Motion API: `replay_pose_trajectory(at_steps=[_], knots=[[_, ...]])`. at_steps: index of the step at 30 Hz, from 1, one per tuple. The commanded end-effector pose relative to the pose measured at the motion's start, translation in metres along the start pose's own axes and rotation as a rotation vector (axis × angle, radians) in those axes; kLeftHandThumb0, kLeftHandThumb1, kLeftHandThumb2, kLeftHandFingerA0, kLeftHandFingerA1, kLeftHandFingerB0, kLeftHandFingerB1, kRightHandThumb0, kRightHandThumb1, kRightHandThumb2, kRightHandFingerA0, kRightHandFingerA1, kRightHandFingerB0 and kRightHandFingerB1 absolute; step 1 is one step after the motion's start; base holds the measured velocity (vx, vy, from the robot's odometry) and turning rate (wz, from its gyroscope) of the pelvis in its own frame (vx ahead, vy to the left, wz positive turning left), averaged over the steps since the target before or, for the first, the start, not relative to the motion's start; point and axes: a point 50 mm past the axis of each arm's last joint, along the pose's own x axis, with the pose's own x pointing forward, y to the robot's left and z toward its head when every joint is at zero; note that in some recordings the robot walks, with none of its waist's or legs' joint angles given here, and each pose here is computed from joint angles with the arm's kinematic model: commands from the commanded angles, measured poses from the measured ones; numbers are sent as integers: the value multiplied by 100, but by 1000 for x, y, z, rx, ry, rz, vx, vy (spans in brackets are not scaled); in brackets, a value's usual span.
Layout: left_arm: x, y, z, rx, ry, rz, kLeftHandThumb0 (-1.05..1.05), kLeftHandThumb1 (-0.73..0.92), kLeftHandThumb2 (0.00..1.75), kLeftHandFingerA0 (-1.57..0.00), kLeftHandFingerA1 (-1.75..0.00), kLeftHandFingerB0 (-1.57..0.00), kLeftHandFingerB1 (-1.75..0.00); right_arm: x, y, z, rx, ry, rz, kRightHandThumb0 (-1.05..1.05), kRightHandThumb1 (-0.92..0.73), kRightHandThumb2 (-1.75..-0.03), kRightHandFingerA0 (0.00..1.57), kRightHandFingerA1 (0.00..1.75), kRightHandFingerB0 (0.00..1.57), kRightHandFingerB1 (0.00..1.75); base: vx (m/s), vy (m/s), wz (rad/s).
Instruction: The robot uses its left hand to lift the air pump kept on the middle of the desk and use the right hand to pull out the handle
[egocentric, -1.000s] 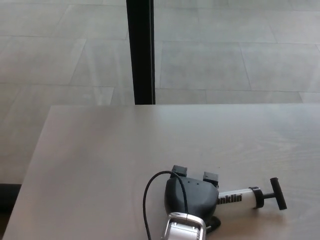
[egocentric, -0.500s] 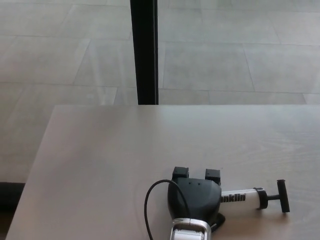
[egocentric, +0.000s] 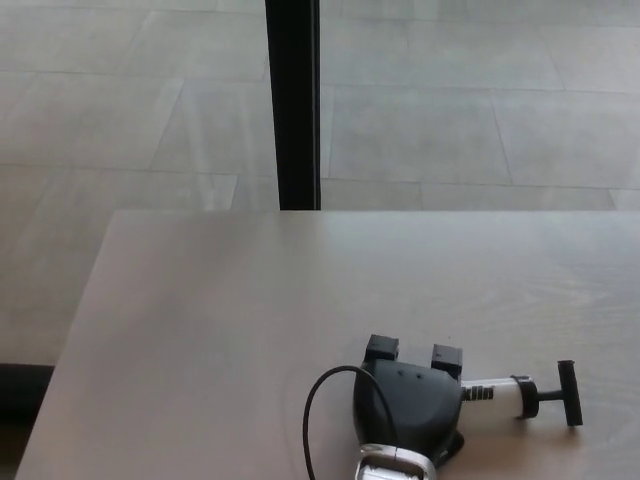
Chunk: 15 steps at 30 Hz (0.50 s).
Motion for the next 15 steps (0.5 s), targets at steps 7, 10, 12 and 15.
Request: replay_pose_trajectory(at_steps=[7,10,12,15], knots=[[-14,-22,27,50,-230,-103,-28,58,69,-84,-150,-29,-50,1,-2,5,-48,0,-4,-47,-68,-60,74,63,62,50,0,0,0],[-11,-21,23,30,-242,-108,-23,57,69,-83,-147,-45,-54,3,-1,5,-46,-6,-6,-46,-67,-60,74,64,62,51,0,0,0],[-9,-20,22,66,-230,-128,-27,57,63,-85,-141,-68,-65,3,-2,5,-45,-4,-6,-46,-67,-60,74,65,62,51,0,0,0],[-6,-26,13,79,-193,-154,-27,64,60,-83,-115,-76,-61,4,-2,5,-54,-7,0,-47,-68,-60,76,70,66,52,0,0,0]])
